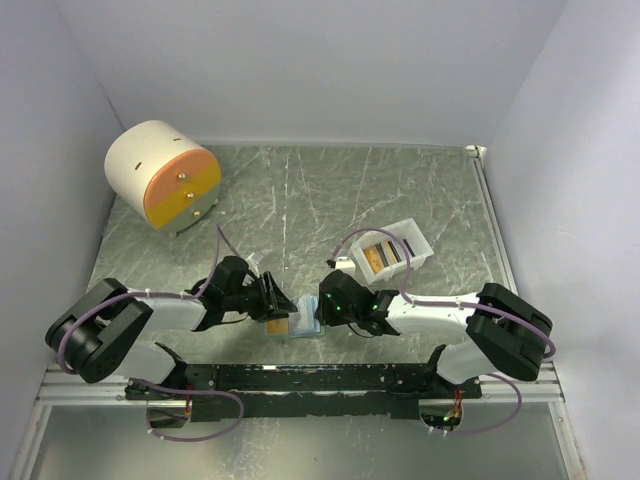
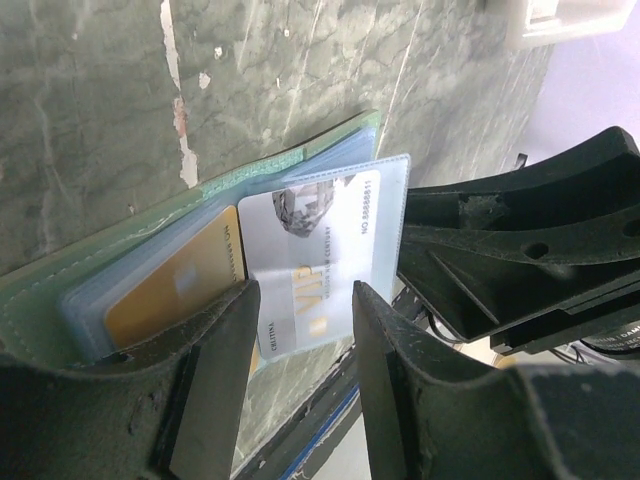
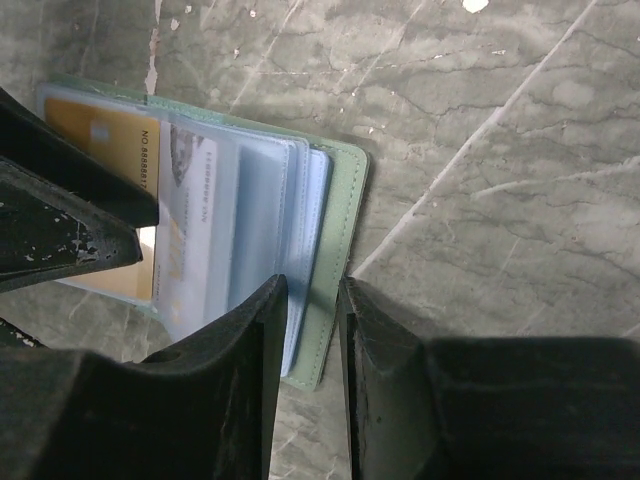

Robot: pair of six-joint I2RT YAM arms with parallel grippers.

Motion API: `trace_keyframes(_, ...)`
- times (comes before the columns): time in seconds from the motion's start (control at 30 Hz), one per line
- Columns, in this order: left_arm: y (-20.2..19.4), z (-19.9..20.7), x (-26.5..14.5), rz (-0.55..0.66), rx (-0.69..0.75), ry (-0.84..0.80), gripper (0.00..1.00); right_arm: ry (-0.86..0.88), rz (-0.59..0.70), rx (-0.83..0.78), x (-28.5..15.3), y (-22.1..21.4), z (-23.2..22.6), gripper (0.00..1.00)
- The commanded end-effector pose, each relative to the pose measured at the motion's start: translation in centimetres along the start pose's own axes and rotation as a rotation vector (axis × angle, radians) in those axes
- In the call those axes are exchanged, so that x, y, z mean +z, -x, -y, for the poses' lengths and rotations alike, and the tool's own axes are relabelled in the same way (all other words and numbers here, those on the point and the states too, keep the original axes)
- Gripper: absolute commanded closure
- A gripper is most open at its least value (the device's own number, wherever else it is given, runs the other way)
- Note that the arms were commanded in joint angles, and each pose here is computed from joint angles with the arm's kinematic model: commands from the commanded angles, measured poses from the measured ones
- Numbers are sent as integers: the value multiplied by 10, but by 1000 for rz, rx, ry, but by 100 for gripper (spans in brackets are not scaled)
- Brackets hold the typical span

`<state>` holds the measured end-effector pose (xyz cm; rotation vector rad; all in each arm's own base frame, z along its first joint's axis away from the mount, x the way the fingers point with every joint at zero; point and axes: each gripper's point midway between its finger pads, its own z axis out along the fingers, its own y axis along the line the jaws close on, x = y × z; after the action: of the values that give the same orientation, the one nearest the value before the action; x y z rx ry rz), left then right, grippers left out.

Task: Put the credit cards into the card holder
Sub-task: Insert the credit card into the card holder.

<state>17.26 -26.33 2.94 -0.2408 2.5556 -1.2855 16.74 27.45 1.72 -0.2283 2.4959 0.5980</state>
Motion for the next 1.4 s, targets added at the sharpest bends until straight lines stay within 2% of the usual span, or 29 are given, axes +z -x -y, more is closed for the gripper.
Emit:
trace_keyframes(0.0, 3, 5, 5, -3, 19, -15, 45, -31, -36, -1, 3, -13, 12, 72)
trace_keyframes(0.63, 1, 30, 0, 3, 31, -125, 45, -29, -21, 1, 1, -9, 10, 72)
trace_keyframes(1.0, 11, 9, -8, 58, 64, 43, 42, -34, -12, 6, -3, -9, 14, 72)
trace_keyframes(1.37, 0, 8, 5, 2, 46, 12, 41, -27, -9, 1, -3, -8, 12, 72)
